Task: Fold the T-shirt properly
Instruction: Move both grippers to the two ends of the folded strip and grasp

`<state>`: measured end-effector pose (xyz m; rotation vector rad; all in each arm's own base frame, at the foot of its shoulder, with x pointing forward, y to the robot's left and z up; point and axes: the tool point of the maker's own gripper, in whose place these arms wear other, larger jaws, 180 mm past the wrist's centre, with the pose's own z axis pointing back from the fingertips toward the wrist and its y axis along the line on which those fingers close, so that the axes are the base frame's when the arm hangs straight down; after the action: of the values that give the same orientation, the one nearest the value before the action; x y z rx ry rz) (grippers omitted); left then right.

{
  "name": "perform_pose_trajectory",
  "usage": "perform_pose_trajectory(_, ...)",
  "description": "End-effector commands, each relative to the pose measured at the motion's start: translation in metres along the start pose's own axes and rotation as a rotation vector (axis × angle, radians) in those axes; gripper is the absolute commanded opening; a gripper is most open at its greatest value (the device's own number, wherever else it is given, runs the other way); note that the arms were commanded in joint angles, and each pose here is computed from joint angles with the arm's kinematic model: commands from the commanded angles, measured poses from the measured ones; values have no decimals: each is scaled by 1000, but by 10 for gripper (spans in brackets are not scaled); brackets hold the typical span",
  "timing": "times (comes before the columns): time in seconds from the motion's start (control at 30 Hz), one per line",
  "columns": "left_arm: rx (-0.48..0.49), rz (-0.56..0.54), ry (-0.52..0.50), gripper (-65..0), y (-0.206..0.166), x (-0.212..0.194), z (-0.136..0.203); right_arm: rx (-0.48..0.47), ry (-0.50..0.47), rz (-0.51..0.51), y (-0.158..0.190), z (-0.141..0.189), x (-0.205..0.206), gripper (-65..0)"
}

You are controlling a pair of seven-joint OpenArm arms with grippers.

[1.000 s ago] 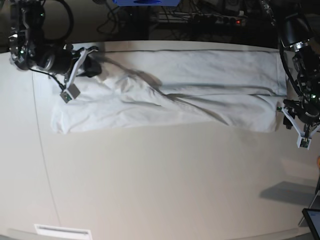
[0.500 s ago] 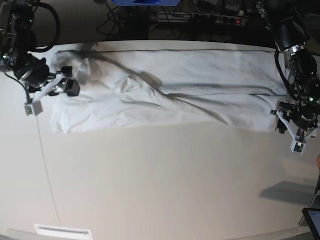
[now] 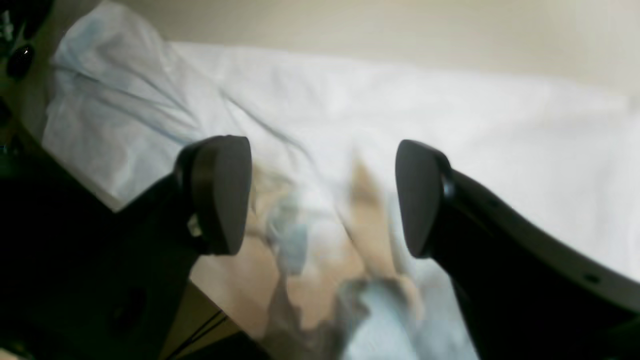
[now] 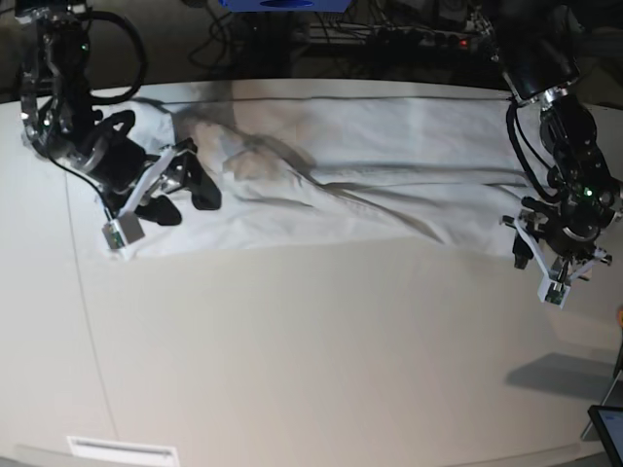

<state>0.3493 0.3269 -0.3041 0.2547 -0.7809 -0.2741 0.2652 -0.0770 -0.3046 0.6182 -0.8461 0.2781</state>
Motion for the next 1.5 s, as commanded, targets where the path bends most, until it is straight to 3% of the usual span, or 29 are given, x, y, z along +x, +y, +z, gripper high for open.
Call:
perform_pose_trajectory(0.0,19,23,-11,-296,14,6,-3,13,-34,9,5,0,11,-222)
perform_pose_trajectory(0.23,-14,84,51,-292,18,-13,-20,10,-11,-48,13,-11,6,-222)
perform_pose_trajectory(0.57,-18,361,160,-291,54,-48,-32,12,-7,-49,14,-11,4,-222)
perform_pose_trajectory(0.7,-37,313,152,-291,57,-44,-30,12,3,-57,14,-10,-1,-222)
perform_pose_trajectory(1.1,-73,326,148,-291,39,-42,-38,16,13,-61,16,-10,-5,-222)
perform_pose_trajectory(1.47,-178,418,148,-291,15,-39,-66,75,50,-47,36,-18,-15,-222)
